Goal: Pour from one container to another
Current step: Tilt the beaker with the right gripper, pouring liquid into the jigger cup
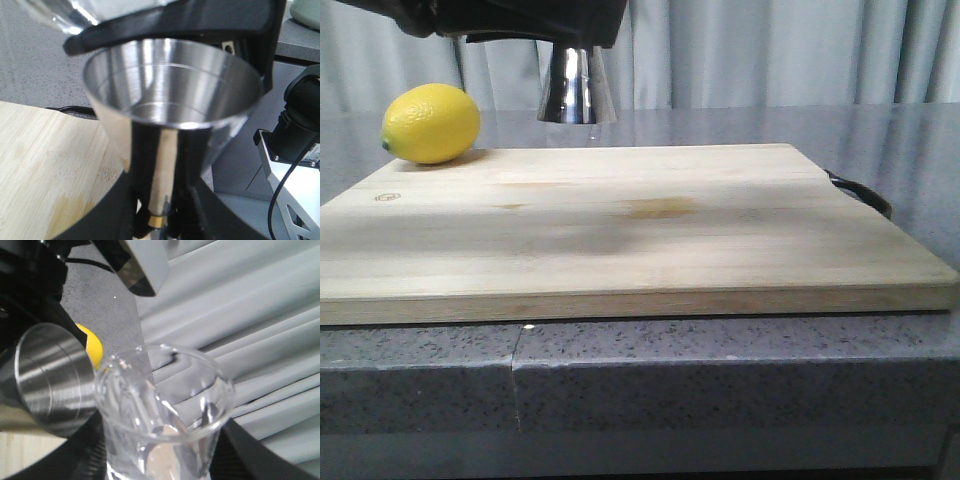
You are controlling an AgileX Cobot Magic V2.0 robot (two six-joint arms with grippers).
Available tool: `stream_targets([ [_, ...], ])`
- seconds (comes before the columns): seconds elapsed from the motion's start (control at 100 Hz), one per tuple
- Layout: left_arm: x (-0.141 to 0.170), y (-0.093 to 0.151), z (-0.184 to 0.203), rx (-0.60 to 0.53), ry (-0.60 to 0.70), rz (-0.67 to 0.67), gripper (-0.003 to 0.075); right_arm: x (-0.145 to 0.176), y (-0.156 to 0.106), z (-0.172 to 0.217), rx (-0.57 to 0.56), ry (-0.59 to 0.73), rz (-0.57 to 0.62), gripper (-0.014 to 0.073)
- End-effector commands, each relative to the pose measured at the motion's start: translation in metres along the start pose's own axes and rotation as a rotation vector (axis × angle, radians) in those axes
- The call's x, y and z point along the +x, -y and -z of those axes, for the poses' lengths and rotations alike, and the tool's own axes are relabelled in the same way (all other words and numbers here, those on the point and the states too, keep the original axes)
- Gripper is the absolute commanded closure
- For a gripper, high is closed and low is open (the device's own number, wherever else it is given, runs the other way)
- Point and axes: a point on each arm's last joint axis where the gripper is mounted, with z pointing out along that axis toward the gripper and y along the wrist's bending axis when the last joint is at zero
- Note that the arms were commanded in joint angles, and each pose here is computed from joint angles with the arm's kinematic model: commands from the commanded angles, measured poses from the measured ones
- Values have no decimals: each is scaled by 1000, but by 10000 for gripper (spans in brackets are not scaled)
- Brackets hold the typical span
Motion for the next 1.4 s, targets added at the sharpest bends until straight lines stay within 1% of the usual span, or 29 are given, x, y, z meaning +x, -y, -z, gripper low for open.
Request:
stream_targets([
  [0.0, -27, 12, 6, 25, 114, -31, 740, -14, 19, 9, 64, 71, 33, 436],
  [0.2, -27, 12, 6, 25, 114, -30, 740, -14, 17, 9, 53, 71, 70, 436],
  [0.87, -26, 13, 6, 42, 103, -36, 740, -15, 17, 9, 39, 71, 128, 436],
  [1.14, -26, 13, 6, 42, 103, -35, 740, -16, 20, 9, 44, 71, 157, 436],
  [1.39, -26, 14, 6, 45, 104, -35, 740, -17, 26, 9, 50, 55, 215, 436],
])
